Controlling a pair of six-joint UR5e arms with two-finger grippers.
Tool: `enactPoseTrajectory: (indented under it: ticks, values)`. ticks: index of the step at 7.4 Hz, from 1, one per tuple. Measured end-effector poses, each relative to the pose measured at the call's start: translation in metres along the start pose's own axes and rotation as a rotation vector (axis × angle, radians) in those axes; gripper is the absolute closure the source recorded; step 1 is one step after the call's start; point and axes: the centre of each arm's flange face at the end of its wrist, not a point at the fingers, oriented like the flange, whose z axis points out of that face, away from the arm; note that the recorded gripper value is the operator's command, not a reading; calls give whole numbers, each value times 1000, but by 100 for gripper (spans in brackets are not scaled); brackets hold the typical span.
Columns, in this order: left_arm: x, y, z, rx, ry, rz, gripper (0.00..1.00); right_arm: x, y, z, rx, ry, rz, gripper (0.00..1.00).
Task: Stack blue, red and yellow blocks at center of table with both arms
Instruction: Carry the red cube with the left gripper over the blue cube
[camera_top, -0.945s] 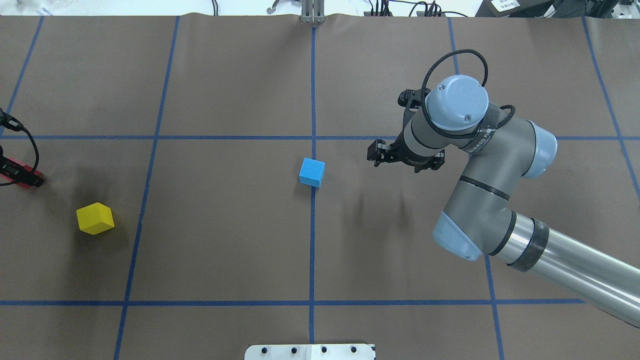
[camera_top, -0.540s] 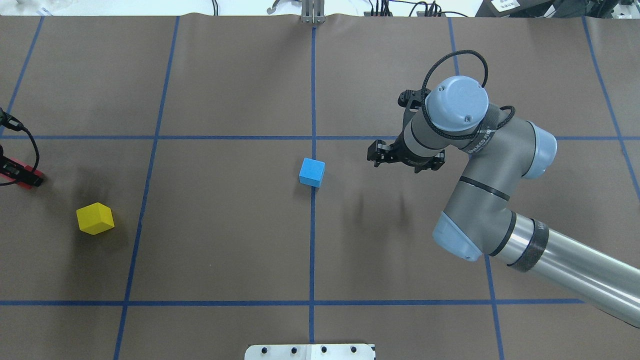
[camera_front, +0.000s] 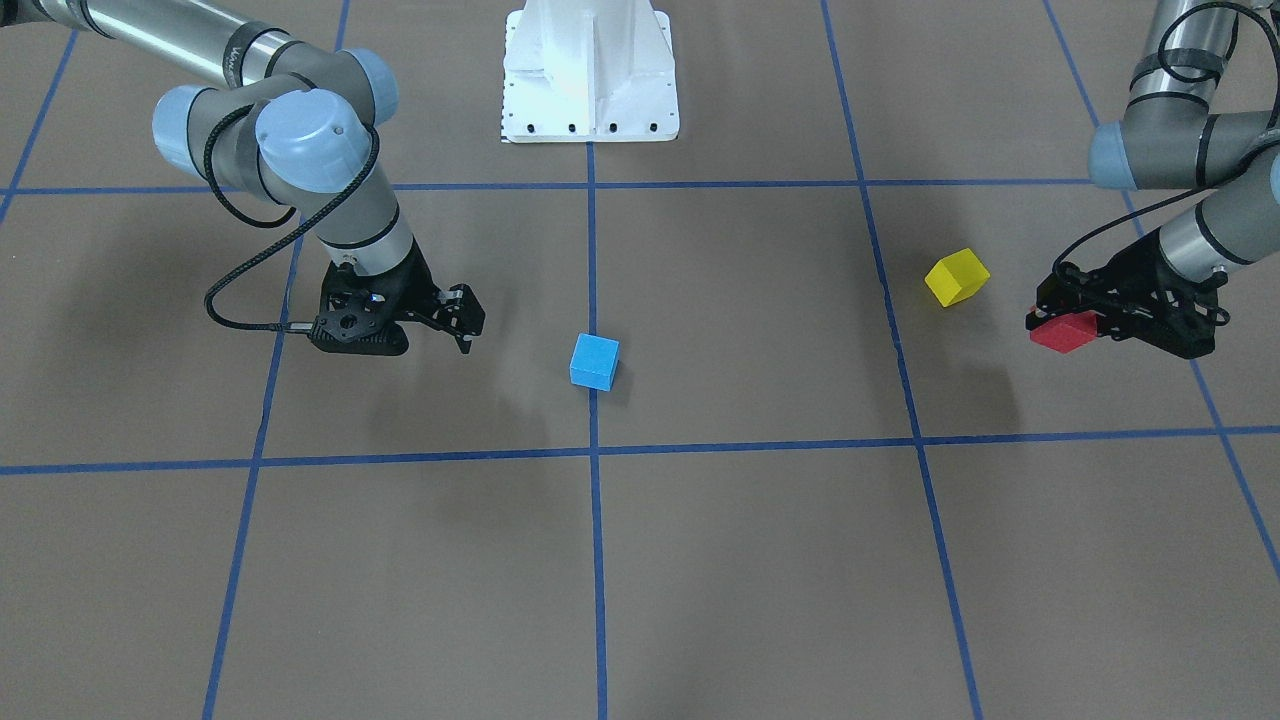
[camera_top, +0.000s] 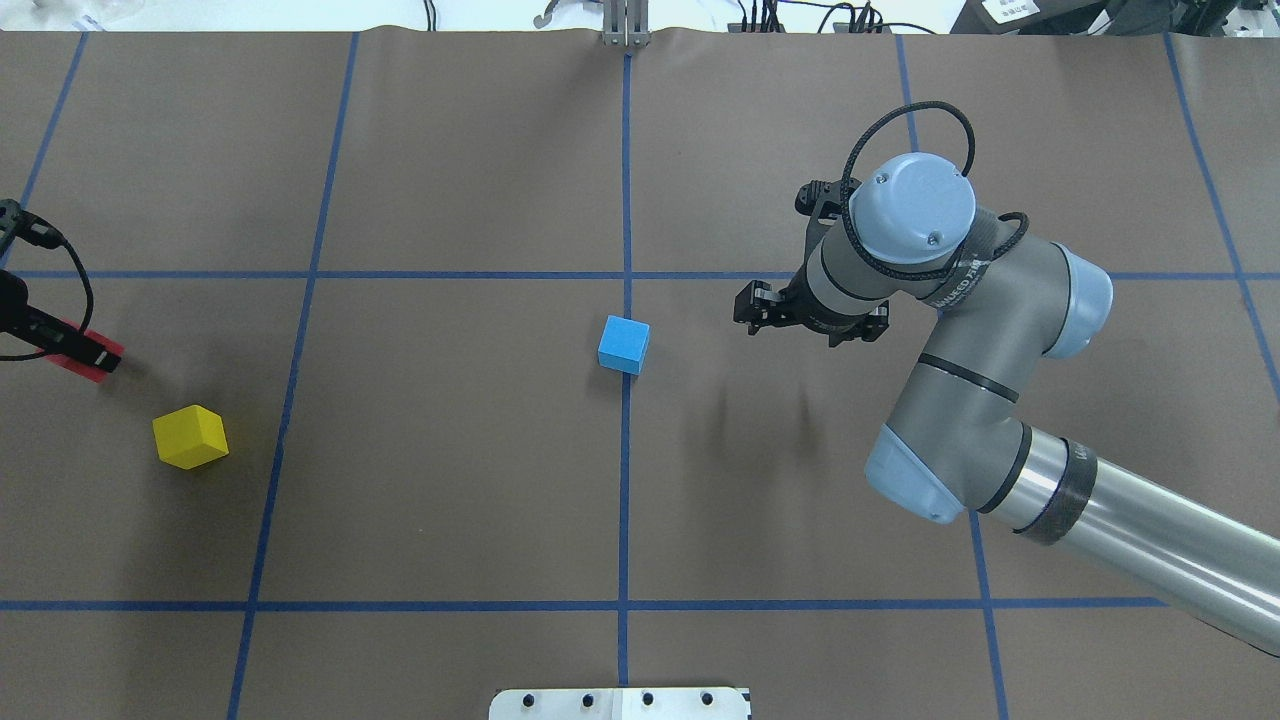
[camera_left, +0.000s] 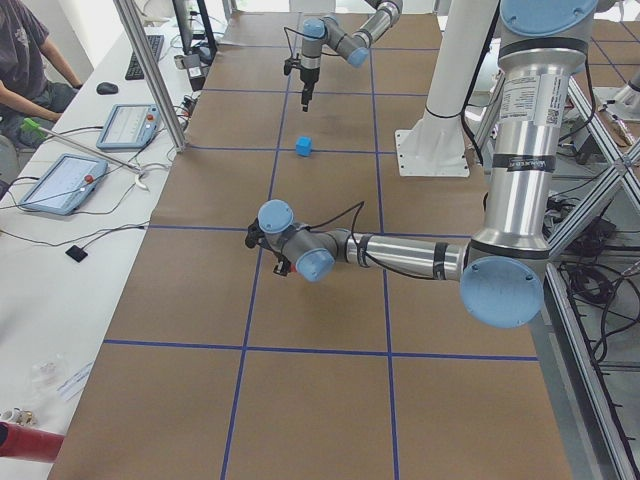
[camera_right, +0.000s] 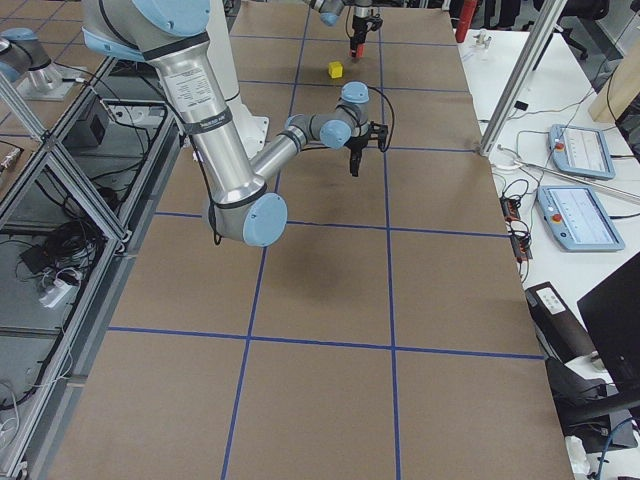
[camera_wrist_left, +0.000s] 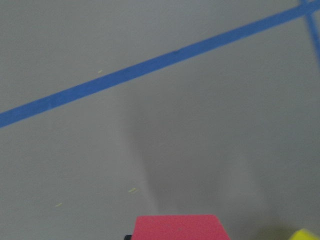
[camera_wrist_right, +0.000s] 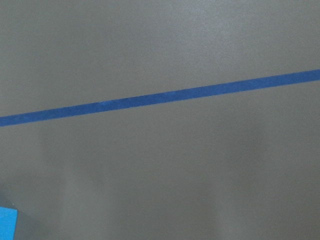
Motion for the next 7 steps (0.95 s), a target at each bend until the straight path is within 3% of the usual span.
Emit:
enactPoseTrajectory:
  ticks: [2,4,5,7]
  values:
    - [85,-47,-16,64,67,-112,100,48,-15,-9,17,25,29,0]
    - [193,-79,14,112,92,-228,100,110,-27,-10,31,81,12,0]
    - [258,-88,41,122,77,-269,100,144,-35,-11,36,106,-20,0]
    - [399,-100,82,117,-22,-278,100,210,-44,-13,42,120,-60,0]
